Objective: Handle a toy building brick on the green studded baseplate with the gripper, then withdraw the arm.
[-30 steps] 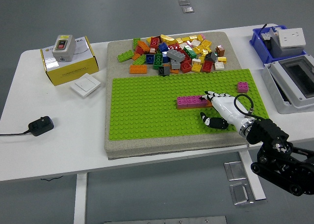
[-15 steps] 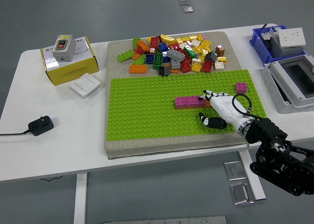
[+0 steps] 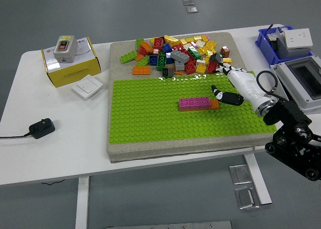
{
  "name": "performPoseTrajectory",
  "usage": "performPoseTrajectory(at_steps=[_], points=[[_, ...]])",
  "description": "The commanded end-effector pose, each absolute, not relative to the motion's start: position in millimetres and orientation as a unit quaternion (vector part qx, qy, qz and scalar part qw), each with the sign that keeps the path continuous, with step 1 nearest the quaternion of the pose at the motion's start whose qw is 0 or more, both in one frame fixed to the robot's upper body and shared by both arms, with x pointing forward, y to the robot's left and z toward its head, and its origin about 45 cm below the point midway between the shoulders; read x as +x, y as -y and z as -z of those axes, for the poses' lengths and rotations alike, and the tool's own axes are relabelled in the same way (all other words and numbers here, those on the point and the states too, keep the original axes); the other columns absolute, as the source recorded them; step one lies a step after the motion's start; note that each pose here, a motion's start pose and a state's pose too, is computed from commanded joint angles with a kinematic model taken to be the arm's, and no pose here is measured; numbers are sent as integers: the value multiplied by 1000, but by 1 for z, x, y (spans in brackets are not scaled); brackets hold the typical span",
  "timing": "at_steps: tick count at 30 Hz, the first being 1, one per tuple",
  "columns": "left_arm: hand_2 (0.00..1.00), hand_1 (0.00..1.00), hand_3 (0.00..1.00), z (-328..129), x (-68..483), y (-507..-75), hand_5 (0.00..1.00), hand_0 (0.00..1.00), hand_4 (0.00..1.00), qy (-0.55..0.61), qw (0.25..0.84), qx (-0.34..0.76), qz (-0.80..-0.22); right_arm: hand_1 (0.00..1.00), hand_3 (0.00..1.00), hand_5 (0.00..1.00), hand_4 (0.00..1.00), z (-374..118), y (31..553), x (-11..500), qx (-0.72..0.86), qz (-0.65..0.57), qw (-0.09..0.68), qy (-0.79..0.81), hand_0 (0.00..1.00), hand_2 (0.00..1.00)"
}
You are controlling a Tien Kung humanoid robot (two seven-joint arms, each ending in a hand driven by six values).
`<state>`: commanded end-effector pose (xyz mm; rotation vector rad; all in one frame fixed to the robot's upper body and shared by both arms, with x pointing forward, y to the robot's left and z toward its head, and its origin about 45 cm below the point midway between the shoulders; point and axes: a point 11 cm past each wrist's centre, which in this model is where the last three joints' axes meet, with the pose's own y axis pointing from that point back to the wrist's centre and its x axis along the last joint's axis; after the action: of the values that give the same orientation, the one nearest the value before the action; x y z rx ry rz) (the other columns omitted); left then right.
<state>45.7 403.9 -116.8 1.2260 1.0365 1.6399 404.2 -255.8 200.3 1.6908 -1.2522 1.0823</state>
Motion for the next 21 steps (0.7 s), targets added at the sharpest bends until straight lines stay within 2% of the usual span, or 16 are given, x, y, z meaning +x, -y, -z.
performPoseTrajectory(at_steps=[1,7,8,21], points=[[662,664,658,117,45,-404,661,664,346,-412,410,487,-652,987,961,440,604,-201,273,409,640,-426,406,494,956,998],[662,664,658,117,44,-406,661,664,346,-413,407,488,-652,987,961,440,604,-184,319,412,583,-423,516,463,956,998],[662,664,658,117,43,-405,661,664,346,-414,407,488,-652,998,998,446,697,-181,322,412,575,-423,529,459,990,998],[661,664,657,116,46,-406,660,664,344,-410,411,490,-650,998,998,444,691,-157,313,419,576,-411,563,427,982,998]])
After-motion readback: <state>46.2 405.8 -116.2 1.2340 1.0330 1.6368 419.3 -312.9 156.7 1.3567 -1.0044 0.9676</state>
